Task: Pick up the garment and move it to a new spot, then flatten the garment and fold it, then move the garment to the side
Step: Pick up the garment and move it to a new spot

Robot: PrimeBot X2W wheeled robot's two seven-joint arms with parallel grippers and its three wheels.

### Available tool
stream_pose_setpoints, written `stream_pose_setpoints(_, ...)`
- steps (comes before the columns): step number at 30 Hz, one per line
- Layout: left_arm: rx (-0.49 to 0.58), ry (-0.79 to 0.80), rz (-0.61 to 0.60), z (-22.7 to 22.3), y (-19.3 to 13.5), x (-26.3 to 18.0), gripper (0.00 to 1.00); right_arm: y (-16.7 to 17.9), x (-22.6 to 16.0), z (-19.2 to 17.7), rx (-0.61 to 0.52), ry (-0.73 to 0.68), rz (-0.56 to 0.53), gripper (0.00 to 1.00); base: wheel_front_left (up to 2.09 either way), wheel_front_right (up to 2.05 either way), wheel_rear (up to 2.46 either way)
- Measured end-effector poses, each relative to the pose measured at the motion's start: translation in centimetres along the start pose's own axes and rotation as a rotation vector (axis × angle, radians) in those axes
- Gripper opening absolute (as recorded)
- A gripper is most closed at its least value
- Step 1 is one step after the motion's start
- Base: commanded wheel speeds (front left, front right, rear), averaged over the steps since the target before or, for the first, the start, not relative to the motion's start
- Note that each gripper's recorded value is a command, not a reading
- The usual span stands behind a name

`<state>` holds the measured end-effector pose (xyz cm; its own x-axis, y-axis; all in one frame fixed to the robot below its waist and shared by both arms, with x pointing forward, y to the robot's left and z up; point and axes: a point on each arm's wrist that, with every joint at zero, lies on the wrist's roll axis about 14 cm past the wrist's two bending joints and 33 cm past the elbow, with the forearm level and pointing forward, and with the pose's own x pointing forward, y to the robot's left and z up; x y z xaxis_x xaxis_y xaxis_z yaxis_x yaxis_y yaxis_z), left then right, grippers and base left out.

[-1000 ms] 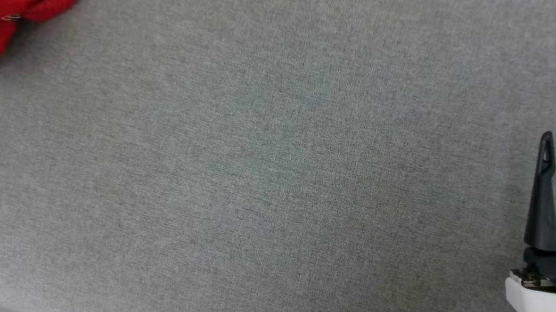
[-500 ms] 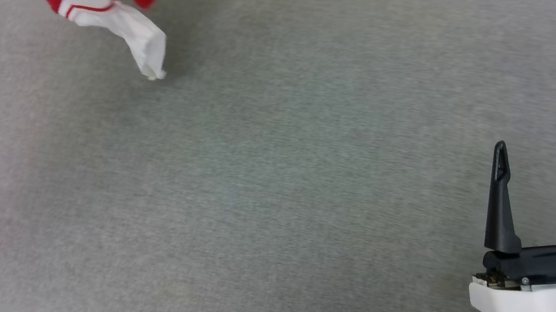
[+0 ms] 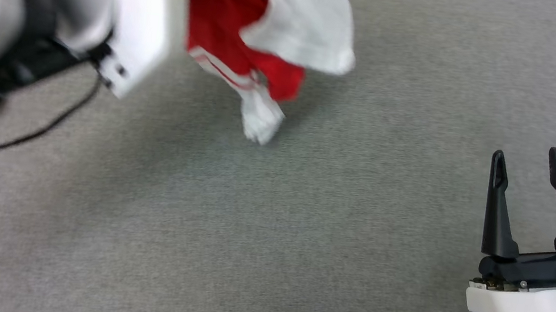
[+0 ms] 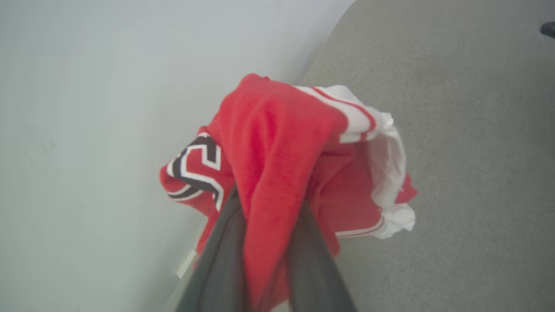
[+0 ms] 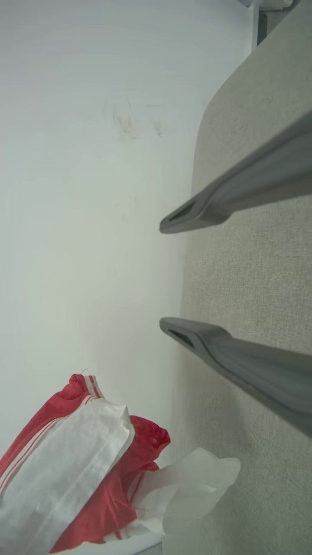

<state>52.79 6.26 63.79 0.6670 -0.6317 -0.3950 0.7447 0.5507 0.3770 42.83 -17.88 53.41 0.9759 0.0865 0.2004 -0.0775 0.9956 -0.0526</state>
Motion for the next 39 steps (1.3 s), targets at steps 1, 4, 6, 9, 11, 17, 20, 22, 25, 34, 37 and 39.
stream_pose_setpoints(1, 0.016, 0.0, -0.035, 0.1, -1.2, 0.7, 0.0, -0.3, -0.2, 0.1, -0.001, 0.001, -0.01, 1.0, 0.0, 0.0, 0.0)
stream_pose_setpoints(4, 0.037, -0.019, -0.139, 0.4, -4.9, 2.6, 0.0, -1.1, -0.8, 0.2, -0.008, 0.007, -0.031, 1.0, 0.0, 0.0, 0.0)
stream_pose_setpoints(6, 0.036, -0.018, -0.21, -0.3, -7.6, 4.1, 0.0, -1.5, -1.0, 0.1, -0.009, 0.014, -0.043, 1.0, 0.0, 0.0, 0.0)
stream_pose_setpoints(9, -0.018, 0.011, -0.325, -2.7, -12.0, 5.9, 0.0, -1.7, -1.2, -0.3, -0.01, 0.028, -0.049, 1.0, 0.0, 0.0, 0.0)
stream_pose_setpoints(11, -0.051, 0.036, -0.378, -4.3, -14.3, 6.7, 0.0, -1.8, -1.3, -0.5, -0.012, 0.034, -0.054, 1.0, 0.0, 0.0, 0.0)
stream_pose_setpoints(17, -0.17, 0.147, -0.5, -9.7, -20.8, 7.5, 0.0, -2.2, -1.5, -1.1, -0.018, 0.054, -0.064, 1.0, 0.0, 0.0, 0.0)
stream_pose_setpoints(20, -0.215, 0.235, -0.57, -12.6, -24.9, 6.6, 0.0, -2.2, -1.5, -1.4, -0.018, 0.063, -0.065, 1.0, 0.0, 0.0, 0.0)
stream_pose_setpoints(22, -0.223, 0.278, -0.61, -14.0, -27.4, 5.7, 0.0, -2.2, -1.5, -1.4, -0.016, 0.064, -0.063, 1.0, 0.0, 0.0, 0.0)
stream_pose_setpoints(25, -0.24, 0.286, -0.635, -14.0, -29.0, 5.0, 0.0, -2.0, -1.5, -1.4, -0.013, 0.062, -0.059, 1.0, 0.0, 0.0, 0.0)
stream_pose_setpoints(34, -0.232, 0.104, -0.498, -11.1, -26.1, 5.1, 1.0, -1.1, -2.2, -0.3, -0.007, 0.042, -0.038, 1.0, 0.0, 0.0, 0.0)
stream_pose_setpoints(37, -0.237, -0.01, -0.415, -8.9, -24.2, 4.8, 1.0, -0.7, -2.8, 0.1, -0.004, 0.038, -0.029, 1.0, 0.0, 0.0, 0.0)
stream_pose_setpoints(39, -0.255, -0.078, -0.357, -7.5, -23.1, 4.0, 1.0, -0.5, -3.1, 0.3, -0.002, 0.034, -0.023, 1.0, 0.0, 0.0, 0.0)
